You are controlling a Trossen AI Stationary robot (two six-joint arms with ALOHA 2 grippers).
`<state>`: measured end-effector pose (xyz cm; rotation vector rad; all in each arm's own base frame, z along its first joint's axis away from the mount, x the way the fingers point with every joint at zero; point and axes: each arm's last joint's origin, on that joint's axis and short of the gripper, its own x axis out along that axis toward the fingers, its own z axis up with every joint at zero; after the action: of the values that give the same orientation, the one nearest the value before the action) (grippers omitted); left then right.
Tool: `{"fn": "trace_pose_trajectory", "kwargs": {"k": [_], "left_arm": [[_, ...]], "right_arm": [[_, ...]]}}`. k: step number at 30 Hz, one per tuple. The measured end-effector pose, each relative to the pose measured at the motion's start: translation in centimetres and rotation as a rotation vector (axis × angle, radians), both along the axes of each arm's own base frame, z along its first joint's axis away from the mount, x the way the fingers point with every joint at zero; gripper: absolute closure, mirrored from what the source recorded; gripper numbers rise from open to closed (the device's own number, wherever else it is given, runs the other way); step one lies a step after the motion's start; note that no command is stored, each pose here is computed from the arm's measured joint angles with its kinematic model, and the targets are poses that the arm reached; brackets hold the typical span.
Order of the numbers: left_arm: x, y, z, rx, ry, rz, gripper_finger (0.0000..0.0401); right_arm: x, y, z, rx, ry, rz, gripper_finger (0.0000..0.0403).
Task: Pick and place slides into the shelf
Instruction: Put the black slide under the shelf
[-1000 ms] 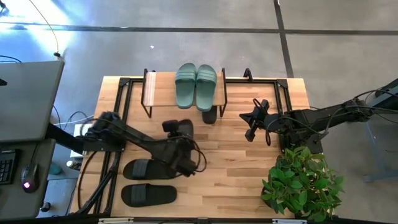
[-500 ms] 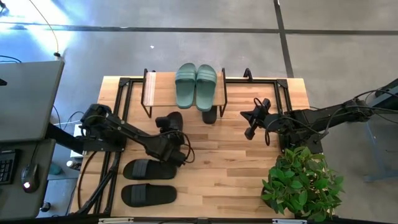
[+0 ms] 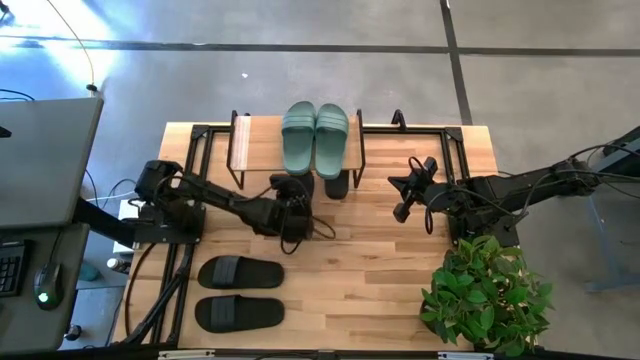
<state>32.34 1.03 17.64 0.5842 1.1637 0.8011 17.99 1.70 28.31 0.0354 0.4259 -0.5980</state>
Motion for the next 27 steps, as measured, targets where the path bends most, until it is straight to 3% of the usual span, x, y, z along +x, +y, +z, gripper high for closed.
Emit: {"fn": "trace_pose_trajectory", "kwargs": {"k": [10, 22, 27], "left_arm": [[0.4, 3.7, -0.5, 0.002, 0.019, -0.007, 0.0401], [1.3, 4.8, -1.7, -0.031, 0.023, -0.04, 0.0399], [1.5, 4.7, -2.7, -0.054, 0.056, -0.056, 0.0372]], "right_arm": [[-0.1, 0.0, -0.1, -0.006, 0.008, -0.007, 0.0402], [-0.3, -0.1, -0.5, -0.024, 0.064, -0.005, 0.0402], [-0.3, -0.1, -0.5, -0.025, 0.069, -0.006, 0.0402]]}}
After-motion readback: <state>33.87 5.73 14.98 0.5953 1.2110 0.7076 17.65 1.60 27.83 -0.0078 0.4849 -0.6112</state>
